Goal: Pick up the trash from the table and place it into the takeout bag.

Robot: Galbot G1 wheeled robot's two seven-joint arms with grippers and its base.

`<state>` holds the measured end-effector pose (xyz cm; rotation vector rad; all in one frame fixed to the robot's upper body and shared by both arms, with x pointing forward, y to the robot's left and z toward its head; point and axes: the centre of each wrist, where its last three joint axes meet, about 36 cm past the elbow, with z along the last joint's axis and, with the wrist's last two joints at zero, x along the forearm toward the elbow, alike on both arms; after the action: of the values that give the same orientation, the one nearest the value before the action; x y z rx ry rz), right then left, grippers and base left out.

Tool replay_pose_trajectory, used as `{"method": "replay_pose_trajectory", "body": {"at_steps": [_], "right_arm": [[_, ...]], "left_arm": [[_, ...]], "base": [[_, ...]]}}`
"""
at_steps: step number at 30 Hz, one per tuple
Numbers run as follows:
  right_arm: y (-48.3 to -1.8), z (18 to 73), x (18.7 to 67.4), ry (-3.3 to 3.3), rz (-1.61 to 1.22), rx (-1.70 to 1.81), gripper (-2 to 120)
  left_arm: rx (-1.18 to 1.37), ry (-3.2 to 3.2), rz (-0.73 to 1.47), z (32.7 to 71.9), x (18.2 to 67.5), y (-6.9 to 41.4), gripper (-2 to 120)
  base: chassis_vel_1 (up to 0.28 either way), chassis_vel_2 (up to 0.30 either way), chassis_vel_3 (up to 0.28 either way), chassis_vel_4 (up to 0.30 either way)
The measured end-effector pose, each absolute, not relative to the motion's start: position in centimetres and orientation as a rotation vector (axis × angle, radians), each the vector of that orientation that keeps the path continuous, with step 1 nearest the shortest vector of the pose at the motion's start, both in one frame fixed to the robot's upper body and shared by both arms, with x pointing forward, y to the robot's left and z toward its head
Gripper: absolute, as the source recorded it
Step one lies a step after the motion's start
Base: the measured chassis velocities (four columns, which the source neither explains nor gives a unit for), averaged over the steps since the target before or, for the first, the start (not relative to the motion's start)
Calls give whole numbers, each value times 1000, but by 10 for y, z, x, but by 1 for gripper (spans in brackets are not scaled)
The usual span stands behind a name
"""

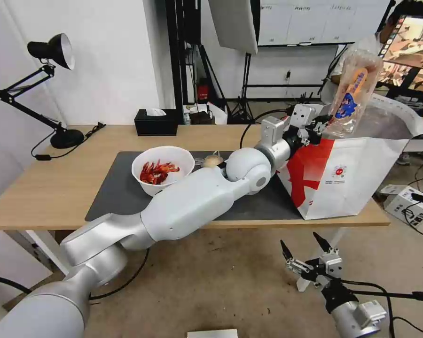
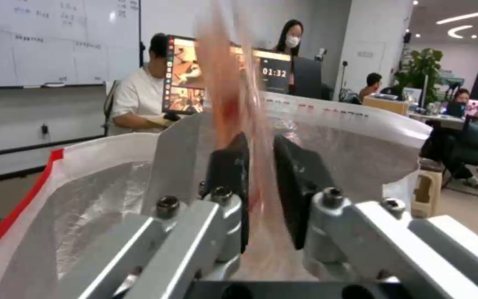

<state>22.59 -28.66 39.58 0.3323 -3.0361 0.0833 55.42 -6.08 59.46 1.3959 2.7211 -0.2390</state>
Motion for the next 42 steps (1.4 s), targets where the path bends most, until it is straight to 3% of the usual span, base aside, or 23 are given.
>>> {"method": "replay_pose_trajectory", "body": {"at_steps": [2, 4, 12, 21, 30, 42], "right_arm": [[-287, 396, 226, -3036, 83, 333, 100], [-286, 396, 226, -3037, 87, 333, 100], [-283, 400, 224, -3043, 77, 330, 100], [-282, 407, 219, -3057, 82, 314, 100], [-279, 414, 229, -3116, 67, 348, 100], [-274, 417, 232, -3120, 67, 397, 100]], "left_arm": [[1395, 2722, -240, 595, 554, -61, 25], [1375, 2737, -258, 595, 554, -60, 38], [1352, 2735, -338, 607, 552, -45, 64], [1234, 2728, -341, 605, 543, 24, 98], [993, 2794, -280, 569, 494, 147, 100], [766, 2885, -212, 521, 422, 233, 100]], "base": [[0, 0, 0, 0], [0, 0, 0, 0], [0, 0, 0, 0], [0, 0, 0, 0], [0, 0, 0, 0], [0, 0, 0, 0]]}}
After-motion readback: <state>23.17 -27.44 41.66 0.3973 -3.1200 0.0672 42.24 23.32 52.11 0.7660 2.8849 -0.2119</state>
